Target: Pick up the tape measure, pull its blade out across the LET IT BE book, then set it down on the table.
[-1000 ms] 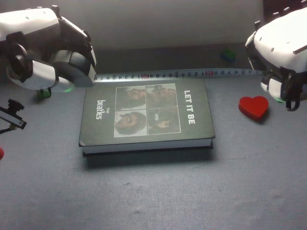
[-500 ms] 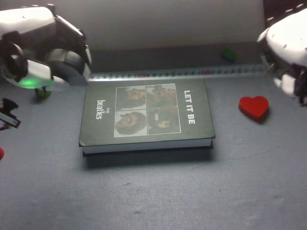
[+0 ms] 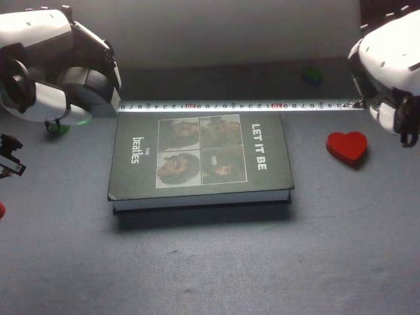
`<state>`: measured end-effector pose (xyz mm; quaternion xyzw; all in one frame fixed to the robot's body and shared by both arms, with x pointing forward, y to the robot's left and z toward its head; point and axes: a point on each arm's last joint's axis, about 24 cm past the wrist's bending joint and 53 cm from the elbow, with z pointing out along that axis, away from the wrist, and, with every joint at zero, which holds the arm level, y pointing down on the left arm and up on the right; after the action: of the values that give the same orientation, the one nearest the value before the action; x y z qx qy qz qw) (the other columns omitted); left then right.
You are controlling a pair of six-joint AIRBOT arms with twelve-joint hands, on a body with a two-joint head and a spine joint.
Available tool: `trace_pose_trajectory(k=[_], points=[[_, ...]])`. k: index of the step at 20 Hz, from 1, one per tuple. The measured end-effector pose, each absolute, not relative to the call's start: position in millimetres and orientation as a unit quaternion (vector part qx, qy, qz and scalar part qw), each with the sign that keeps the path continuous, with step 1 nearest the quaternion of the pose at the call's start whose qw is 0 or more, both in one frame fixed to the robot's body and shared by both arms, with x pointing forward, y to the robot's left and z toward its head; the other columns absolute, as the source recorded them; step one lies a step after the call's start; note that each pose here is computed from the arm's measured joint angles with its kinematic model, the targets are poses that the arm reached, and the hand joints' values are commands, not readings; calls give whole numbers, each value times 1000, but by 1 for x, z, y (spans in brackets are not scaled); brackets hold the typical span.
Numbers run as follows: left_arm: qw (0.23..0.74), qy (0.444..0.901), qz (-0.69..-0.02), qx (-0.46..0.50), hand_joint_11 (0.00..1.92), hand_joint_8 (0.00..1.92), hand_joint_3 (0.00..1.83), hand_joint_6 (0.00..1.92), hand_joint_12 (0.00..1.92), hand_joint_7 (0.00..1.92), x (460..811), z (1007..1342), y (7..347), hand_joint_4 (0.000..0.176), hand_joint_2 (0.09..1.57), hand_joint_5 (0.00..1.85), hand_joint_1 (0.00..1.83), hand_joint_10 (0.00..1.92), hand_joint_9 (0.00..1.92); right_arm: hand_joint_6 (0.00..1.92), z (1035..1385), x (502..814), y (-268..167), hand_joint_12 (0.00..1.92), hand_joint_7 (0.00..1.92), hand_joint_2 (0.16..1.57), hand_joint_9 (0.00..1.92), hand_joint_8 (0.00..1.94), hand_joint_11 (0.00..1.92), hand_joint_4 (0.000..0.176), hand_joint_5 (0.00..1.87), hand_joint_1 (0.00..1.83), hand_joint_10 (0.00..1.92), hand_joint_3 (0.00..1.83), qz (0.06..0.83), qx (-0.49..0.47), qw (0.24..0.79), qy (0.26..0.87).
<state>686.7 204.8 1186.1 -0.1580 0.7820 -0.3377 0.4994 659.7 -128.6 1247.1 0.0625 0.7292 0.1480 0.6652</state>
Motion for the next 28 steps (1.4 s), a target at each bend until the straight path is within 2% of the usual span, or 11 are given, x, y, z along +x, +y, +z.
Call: trace_pose_trajectory(k=[2,3,4,5,17,18,19,24,25,26,28], points=[[499,782,-338,-161,905,1201,0,930,1170,862,688,1186,206,0,1152,848,1369,1327,902,1393,1247,659,-122,1468,827,1228,724,1216,508,0,623,1333,1498,1,153,59,664,730],[498,782,-337,-162,906,1203,0,929,1173,862,689,1185,208,0,1153,844,1368,1329,901,1404,1247,658,-119,1465,862,1235,705,1241,512,0,639,1201,1170,0,155,57,663,730],[498,784,-335,-162,908,1204,0,928,1175,860,692,1184,211,0,1153,845,1368,1328,902,1384,1247,658,-117,1466,843,1225,729,1214,531,0,626,1309,1425,4,157,58,663,730],[499,785,-330,-163,909,1205,0,928,1177,859,695,1182,215,0,1153,846,1368,1329,902,1381,1248,658,-116,1467,839,1224,733,1209,535,0,623,1330,1477,4,156,58,665,728],[483,803,-310,-162,909,1221,0,960,1194,840,715,1154,222,0,1160,824,1366,1340,901,1456,1242,647,-100,1488,812,1238,713,1216,506,0,598,1330,1505,0,162,47,658,734],[482,804,-308,-163,910,1211,0,954,1196,843,716,1151,222,0,1157,835,1367,1333,907,1478,1242,647,-99,1476,832,1246,680,1228,494,0,629,1187,1144,0,163,46,658,734],[482,804,-307,-164,912,1208,0,954,1197,844,718,1149,223,0,1156,837,1367,1331,908,1471,1242,645,-98,1456,851,1239,706,1198,504,0,650,1164,978,1,164,45,658,734],[473,815,-291,-163,921,1210,0,948,1202,839,718,1132,230,0,1156,844,1367,1335,907,1443,1237,643,-98,1382,884,1246,768,1249,535,0,591,1179,735,0,167,56,652,738],[473,817,-287,-164,923,1209,0,948,1203,839,718,1130,232,0,1156,844,1367,1334,907,708,1236,643,-99,1299,762,1212,745,627,471,0,557,1037,567,0,167,57,651,738],[472,816,-287,-168,921,1212,0,945,1202,835,719,1128,233,0,1155,852,1367,1335,907,308,1236,642,-99,1246,772,1209,737,271,399,0,598,967,397,0,166,59,651,738],[472,817,-284,-170,899,1209,0,945,1193,838,722,1126,234,0,1155,848,1368,1333,909,42,1237,642,-99,1228,755,1228,718,28,304,0,620,868,178,0,166,59,652,738]])
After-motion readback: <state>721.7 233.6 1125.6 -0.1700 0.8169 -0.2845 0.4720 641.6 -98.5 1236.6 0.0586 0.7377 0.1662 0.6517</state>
